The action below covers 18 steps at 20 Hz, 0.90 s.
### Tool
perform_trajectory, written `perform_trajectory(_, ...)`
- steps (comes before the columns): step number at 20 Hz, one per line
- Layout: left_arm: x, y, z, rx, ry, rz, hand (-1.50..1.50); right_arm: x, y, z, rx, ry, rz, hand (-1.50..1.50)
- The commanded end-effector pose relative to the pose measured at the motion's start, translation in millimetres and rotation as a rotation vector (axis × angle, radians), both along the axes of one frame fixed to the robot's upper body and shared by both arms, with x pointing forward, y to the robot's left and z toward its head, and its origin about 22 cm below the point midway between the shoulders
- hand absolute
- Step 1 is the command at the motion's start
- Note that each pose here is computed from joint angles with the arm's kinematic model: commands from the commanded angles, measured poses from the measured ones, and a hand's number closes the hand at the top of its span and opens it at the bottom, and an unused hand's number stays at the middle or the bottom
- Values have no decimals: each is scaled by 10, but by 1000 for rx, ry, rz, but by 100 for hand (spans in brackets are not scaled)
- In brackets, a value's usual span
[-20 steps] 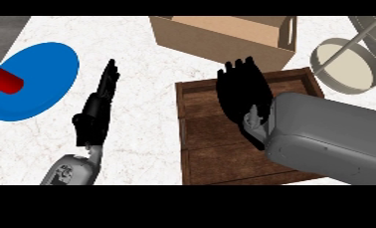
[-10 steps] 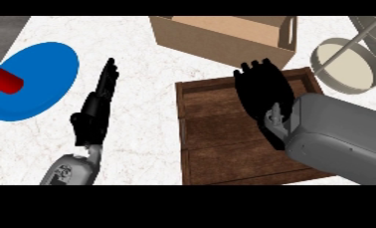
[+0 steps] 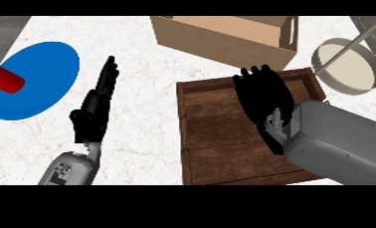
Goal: Pick the tomato from the tray and place it in the tiered basket
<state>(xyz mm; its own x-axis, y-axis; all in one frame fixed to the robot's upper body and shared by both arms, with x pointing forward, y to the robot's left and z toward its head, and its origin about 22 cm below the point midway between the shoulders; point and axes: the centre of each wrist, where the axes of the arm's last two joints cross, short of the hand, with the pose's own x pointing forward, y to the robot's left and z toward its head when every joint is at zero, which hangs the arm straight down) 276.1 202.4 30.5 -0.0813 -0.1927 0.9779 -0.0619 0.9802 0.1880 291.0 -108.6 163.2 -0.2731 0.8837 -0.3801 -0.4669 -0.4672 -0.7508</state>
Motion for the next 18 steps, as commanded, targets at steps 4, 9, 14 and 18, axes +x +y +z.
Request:
perform_trajectory(4,-30,48,115,6,-19,-1,0,43,101,-294,-102,-28,-131,-150)
perform_trajectory(9,-146,-62,7,0,-10,10,0,74,96,-302,-105,-25,-131,-150)
perform_trajectory(14,-23,-41,-51,11,-10,-4,0,213,-68,-490,-127,-29,-143,-150)
perform_trajectory(18,-26,-100,17,-2,0,-6,0,196,-47,-488,-104,-24,-156,-150)
